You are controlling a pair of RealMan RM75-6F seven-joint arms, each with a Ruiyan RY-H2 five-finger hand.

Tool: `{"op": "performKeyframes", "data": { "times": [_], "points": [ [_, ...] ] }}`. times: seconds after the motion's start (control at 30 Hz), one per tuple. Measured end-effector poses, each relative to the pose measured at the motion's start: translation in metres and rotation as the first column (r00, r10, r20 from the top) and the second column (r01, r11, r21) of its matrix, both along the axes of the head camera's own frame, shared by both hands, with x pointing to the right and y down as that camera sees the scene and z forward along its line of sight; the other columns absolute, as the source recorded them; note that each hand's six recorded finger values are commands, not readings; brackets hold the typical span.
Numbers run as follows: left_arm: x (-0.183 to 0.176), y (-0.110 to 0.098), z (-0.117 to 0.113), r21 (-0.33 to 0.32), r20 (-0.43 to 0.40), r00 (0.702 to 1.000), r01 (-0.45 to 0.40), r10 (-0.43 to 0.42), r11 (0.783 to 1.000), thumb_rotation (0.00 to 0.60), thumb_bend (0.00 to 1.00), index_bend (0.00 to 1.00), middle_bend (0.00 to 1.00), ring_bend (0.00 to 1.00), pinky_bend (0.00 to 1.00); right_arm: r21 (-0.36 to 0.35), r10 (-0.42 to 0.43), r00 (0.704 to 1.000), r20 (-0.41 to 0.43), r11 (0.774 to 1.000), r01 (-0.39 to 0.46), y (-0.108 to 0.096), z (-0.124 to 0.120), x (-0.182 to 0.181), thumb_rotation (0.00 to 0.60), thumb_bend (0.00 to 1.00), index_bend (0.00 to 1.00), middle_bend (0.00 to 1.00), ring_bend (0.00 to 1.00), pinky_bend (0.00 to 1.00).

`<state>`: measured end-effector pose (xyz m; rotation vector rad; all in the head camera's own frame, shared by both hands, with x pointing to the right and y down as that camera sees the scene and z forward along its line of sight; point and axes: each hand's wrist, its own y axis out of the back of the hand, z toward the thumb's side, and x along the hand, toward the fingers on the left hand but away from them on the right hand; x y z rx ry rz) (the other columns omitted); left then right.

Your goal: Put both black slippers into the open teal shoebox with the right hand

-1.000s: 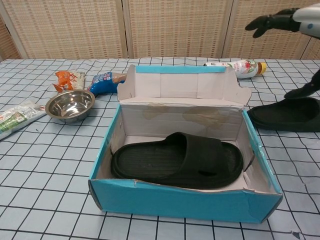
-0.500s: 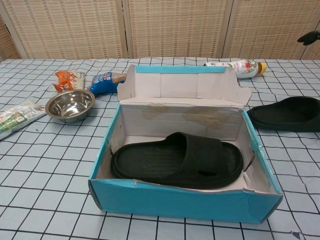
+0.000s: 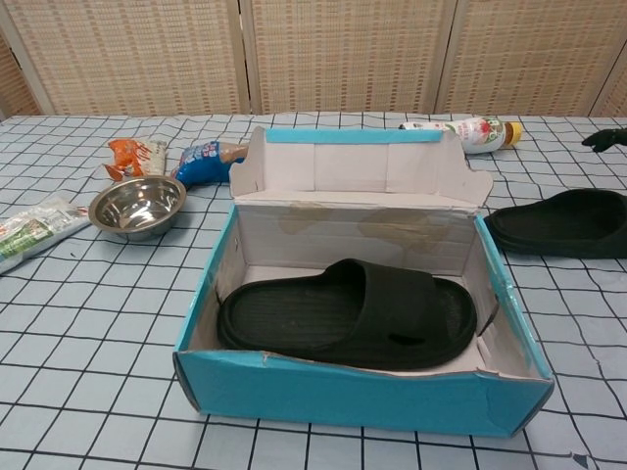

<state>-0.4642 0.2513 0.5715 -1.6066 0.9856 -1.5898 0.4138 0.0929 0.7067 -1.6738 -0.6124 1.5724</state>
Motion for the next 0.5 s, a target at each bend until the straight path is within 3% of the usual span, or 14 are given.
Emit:
{"op": "performKeyframes", "data": {
  "times": [0.27,0.5],
  "points": [
    [-0.001,0.000,0.001,-0.004,0.000,1.000,0.003,-0.003,1.000,0.600,0.51,0.36,0.16,0.25,0.42,-0.040,0.020,1.000,-0.022,0.999,-0.021,0.006,0.018,0.007,0.600,0.00,0.11,0.10,0.00,0.02],
    [0.000,0.000,0.002,-0.007,0.003,1.000,-0.001,0.001,1.000,0.600,0.51,0.36,0.16,0.25,0.42,-0.051,0.036,0.998,-0.048,0.998,-0.038,0.008,0.030,0.012,0.600,0.00,0.23,0.17,0.02,0.07]
  ]
}}
